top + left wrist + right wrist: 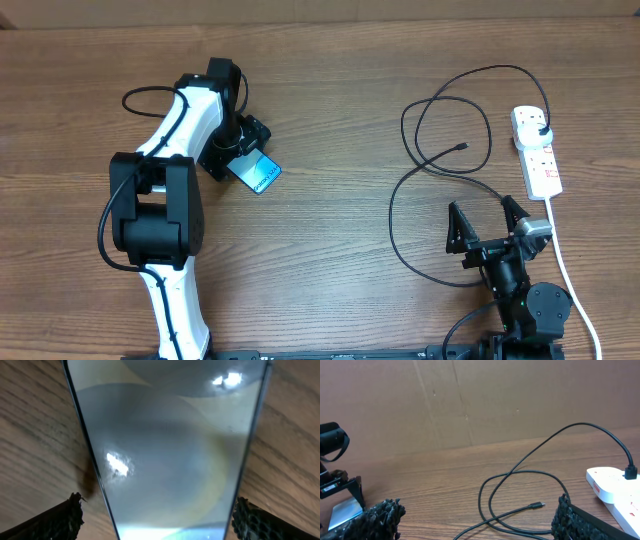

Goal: Plug charger to phone and switch on socket
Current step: 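Close the left gripper on the phone's edge and tilt it up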

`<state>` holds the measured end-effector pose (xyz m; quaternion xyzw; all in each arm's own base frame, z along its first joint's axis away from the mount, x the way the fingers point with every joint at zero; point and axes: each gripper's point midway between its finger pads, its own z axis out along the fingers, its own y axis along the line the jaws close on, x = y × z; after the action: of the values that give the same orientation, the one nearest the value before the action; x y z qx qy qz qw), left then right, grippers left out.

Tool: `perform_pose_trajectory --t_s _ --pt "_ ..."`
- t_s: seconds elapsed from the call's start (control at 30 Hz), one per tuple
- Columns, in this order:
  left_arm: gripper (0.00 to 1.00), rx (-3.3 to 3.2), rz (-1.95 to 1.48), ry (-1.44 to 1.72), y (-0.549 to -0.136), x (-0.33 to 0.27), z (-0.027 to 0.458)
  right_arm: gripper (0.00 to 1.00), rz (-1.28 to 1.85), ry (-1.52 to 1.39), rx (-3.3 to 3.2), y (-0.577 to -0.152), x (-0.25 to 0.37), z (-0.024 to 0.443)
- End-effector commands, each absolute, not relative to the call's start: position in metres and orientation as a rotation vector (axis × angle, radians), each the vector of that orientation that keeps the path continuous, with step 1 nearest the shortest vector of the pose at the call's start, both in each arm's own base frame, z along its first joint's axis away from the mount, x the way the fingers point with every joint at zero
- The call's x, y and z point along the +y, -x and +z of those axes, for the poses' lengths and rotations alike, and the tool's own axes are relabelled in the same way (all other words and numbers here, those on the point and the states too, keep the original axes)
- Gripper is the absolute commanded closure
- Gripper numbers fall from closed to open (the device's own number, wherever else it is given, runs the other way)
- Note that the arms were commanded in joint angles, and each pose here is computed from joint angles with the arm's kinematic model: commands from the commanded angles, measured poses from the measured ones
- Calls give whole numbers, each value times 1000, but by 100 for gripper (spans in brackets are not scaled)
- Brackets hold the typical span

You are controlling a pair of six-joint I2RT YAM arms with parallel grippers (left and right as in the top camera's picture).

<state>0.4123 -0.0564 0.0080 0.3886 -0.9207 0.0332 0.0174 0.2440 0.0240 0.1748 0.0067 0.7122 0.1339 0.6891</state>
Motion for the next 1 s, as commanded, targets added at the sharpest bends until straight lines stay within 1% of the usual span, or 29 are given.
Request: perform_pose_trajectory --t_s 0.0,0.23,0.43,0.47,0.67,0.97 --pt "0 -2847 64 -1231 -408 -55 -1 0 302 -16 1597 -245 24 171" --pt "0 -2863 75 -1237 -412 -55 -2 0 302 -16 1597 -245 24 171" --pt "0 -2866 52 -1224 -408 -53 -9 0 302 -16 1597 -245 24 171" --pt "1 -2864 50 -1223 -406 -53 -11 0 302 -17 1597 -245 24 171" --pt "12 -2851 30 -1188 -394 -52 -23 0 302 -16 1597 -245 24 171" --pt "18 -2931 48 -952 -392 -53 -24 0 302 -16 1597 -245 24 171"
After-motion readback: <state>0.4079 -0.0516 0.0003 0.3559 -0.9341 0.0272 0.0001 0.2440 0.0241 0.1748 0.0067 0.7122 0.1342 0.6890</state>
